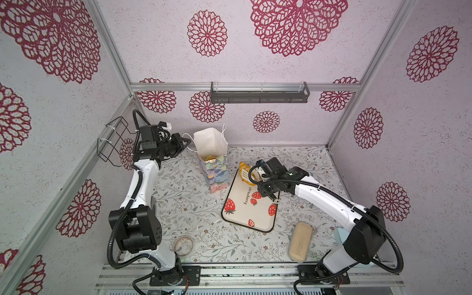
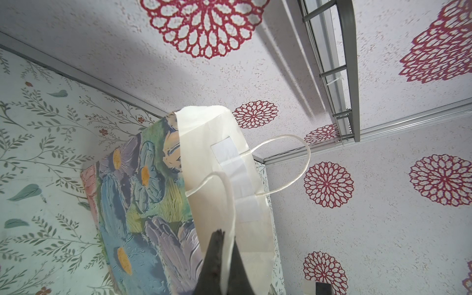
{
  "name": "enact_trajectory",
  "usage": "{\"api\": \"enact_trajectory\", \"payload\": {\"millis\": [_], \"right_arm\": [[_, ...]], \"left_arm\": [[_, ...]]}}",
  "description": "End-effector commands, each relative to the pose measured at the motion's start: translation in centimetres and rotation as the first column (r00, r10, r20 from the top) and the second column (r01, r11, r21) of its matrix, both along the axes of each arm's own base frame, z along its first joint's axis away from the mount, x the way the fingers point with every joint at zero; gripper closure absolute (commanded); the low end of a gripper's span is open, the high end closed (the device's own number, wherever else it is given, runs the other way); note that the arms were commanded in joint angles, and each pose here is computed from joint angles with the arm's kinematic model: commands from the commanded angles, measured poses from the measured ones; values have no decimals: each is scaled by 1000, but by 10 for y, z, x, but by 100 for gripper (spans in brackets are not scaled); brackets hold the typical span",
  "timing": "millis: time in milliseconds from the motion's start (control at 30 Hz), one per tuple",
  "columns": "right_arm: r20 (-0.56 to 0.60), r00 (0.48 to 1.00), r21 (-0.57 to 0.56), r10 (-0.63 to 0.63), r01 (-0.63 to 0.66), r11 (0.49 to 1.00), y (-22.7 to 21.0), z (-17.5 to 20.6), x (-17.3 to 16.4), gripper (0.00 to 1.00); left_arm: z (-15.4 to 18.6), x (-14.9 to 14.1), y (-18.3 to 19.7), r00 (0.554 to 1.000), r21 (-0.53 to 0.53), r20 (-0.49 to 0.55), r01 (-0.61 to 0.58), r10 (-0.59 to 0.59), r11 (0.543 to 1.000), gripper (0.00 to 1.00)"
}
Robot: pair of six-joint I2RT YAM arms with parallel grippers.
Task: Pack bread into a paper bag
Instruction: Pick up the bread from the tray, then place the bread in the paper bag.
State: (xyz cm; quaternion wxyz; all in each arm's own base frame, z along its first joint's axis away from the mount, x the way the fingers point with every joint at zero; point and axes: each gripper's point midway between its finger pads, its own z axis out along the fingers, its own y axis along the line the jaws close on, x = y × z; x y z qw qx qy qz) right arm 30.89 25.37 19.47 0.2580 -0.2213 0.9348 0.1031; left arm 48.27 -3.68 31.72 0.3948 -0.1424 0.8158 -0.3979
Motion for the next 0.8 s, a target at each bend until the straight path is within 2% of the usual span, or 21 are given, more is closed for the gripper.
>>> {"api": "enact_trajectory", "payload": {"millis": [0,433,767], "right_arm": [[131,991,103,-35,21,994,0,62,6,66],[220,975,209,-35,-12,978,6,124,3,66],[291,957,258,-10,-69,964,26,164,7,66]], "left_arm": [[7,2,4,1000,1,24,-8,8,1000,100],[6,3,4,1000,3,21,-8,8,1000,100],[6,2,4,1000,2,21,-6,6,1000,100]]}}
